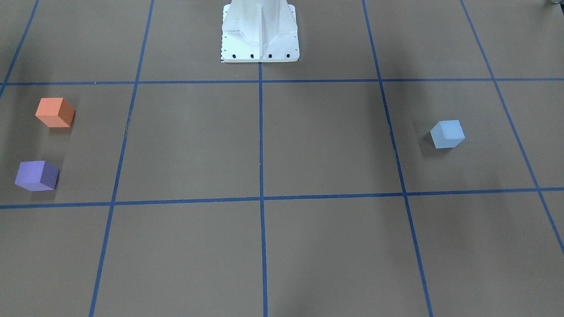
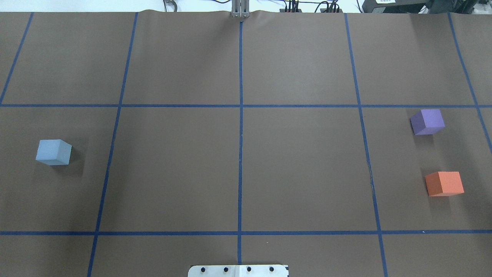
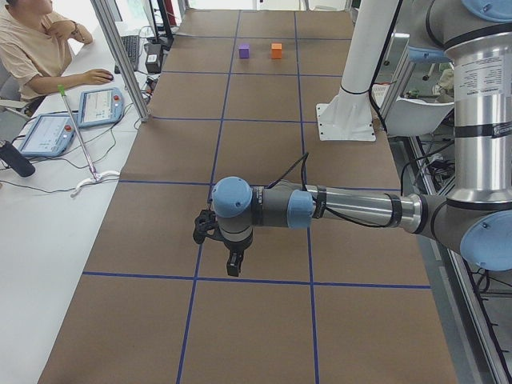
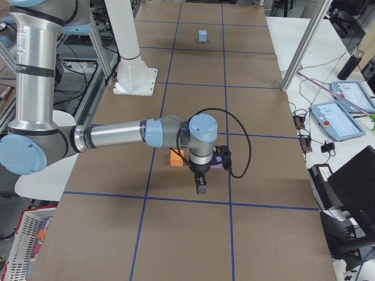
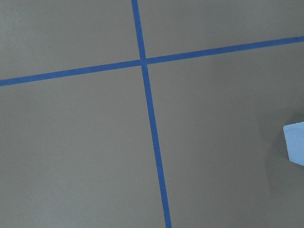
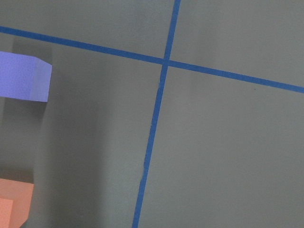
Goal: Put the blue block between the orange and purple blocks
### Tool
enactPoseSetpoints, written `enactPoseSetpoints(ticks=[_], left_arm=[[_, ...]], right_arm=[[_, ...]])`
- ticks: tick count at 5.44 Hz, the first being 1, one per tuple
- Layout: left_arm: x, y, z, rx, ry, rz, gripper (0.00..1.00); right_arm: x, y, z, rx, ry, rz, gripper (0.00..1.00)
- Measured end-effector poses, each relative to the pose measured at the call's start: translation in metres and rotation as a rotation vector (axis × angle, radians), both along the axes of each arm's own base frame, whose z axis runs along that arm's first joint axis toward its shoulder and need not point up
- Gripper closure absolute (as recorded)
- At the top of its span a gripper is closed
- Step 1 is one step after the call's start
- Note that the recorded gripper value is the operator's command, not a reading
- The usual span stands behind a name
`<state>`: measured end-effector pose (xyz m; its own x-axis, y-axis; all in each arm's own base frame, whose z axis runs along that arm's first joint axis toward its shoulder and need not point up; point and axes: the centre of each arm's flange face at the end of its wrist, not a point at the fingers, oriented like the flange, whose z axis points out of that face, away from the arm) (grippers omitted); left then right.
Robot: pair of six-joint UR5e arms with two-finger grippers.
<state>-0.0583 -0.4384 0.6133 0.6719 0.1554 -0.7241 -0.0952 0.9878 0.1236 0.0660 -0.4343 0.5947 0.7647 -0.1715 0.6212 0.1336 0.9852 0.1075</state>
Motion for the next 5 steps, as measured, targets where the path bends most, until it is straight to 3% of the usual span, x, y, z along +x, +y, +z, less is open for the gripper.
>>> enactPoseSetpoints(ticks=[4, 5], left_arm=[[0.002, -0.009, -0.016, 0.049, 0.004, 0.001, 0.0], [0.002, -0.018, -0.031, 0.134, 0.009, -0.001, 0.0]], right_arm=[[-0.007, -0.003, -0.007, 0.028, -0.037, 0.003, 0.0], [-0.012, -0.007, -0.013, 0.041, -0.052, 0.024, 0.0]])
